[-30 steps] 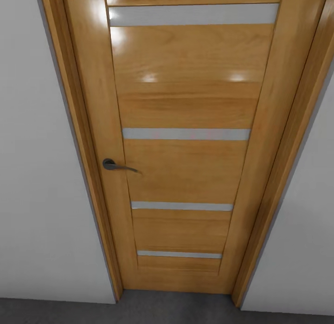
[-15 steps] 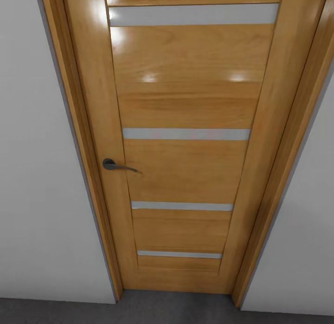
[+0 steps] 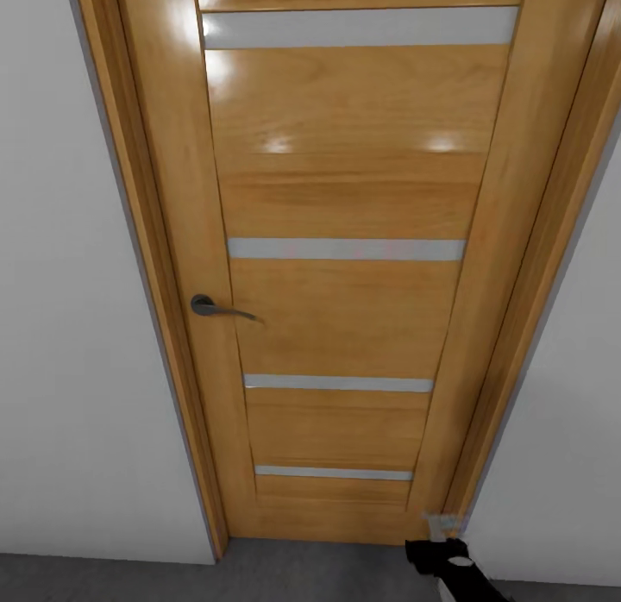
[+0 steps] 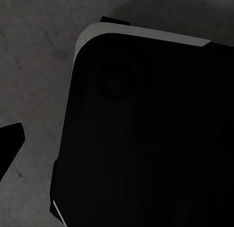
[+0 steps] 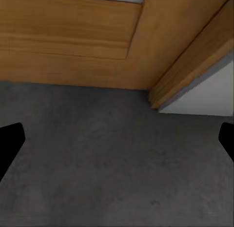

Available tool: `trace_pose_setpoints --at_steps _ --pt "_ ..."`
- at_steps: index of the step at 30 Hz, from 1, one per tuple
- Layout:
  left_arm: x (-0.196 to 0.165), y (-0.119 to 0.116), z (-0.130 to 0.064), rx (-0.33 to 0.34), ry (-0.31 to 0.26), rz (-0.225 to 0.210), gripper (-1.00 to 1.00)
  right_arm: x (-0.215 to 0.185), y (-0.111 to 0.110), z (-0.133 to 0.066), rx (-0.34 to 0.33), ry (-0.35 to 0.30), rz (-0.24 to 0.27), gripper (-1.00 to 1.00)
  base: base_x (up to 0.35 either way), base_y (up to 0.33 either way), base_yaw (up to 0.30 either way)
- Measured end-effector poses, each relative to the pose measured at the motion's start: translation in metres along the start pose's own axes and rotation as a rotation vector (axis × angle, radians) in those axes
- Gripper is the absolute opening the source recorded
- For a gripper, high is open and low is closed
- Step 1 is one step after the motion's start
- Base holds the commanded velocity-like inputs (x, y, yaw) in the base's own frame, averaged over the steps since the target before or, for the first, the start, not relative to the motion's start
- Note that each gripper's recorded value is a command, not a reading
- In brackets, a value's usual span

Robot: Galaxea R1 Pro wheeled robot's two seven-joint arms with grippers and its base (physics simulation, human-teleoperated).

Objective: Move the two storage containers from the living room to the garage. In the garage, place one container on the floor and stack the other container on top of it (either order is fine).

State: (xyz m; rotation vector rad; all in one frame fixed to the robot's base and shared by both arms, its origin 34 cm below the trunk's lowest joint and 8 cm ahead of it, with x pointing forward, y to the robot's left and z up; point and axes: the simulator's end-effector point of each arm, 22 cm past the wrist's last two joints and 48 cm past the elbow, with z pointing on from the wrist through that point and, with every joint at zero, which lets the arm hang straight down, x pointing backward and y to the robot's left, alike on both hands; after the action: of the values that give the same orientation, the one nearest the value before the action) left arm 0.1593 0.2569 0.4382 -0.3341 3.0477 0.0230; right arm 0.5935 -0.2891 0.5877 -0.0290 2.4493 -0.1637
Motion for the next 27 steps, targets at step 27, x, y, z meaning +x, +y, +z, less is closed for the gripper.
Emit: trace_pose_setpoints --at_steps 27 --pt "0.000 -0.002 0.000 0.004 0.000 0.001 1.00 -0.363 0.145 -0.075 -0.119 -0.442 -0.349 1.00 0.000 0.000 0.000"
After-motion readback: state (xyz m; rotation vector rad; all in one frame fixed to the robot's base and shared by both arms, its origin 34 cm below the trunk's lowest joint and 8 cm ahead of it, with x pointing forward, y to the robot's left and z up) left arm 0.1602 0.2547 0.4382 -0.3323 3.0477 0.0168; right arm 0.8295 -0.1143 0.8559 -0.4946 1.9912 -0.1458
